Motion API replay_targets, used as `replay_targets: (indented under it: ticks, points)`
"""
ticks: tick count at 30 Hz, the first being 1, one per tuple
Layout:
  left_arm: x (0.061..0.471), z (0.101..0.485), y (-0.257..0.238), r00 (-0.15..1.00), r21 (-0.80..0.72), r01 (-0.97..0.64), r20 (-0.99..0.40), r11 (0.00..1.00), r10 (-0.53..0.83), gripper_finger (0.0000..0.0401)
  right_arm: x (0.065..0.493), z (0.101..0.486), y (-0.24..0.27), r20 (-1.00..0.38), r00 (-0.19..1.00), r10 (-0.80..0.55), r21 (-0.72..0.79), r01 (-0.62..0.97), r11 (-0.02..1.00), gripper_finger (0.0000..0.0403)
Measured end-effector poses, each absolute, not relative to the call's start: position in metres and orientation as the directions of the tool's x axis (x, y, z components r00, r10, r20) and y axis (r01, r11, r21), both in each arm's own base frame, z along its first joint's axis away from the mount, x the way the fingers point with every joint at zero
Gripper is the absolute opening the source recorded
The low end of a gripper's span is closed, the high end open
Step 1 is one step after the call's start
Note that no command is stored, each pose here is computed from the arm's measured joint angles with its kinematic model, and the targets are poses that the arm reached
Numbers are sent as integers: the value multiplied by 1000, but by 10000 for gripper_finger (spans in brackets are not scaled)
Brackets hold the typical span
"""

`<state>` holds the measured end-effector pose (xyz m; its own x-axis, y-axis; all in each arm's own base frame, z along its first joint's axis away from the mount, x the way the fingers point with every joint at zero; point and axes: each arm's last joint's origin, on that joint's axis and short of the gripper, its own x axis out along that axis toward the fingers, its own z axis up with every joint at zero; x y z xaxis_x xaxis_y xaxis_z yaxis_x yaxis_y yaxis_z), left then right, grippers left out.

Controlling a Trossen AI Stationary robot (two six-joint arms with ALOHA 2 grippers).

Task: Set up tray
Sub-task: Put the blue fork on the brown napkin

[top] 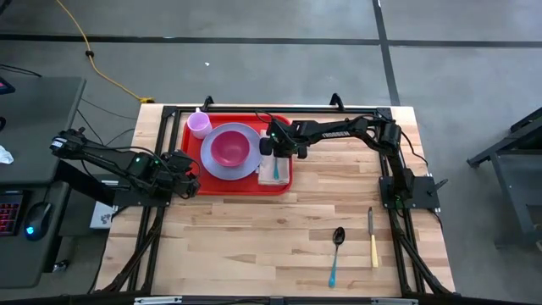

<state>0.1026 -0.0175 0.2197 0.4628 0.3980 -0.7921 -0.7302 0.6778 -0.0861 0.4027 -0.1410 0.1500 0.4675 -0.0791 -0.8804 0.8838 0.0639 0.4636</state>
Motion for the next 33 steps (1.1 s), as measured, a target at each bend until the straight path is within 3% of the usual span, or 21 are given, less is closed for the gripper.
replay_targets:
  ticks: [16,27,33]
  points:
    - [103,220,-17,463,-80,-725,-792,684,398,227,401,150,-142,-884,464,-54,459,885,85,17]
    - [103,220,-18,463,-80,-725,-792,684,398,227,400,150,-147,-880,471,-59,467,882,65,117]
    - [103,220,-18,463,-80,-725,-792,684,398,227,403,151,-148,-862,504,-50,501,863,61,142]
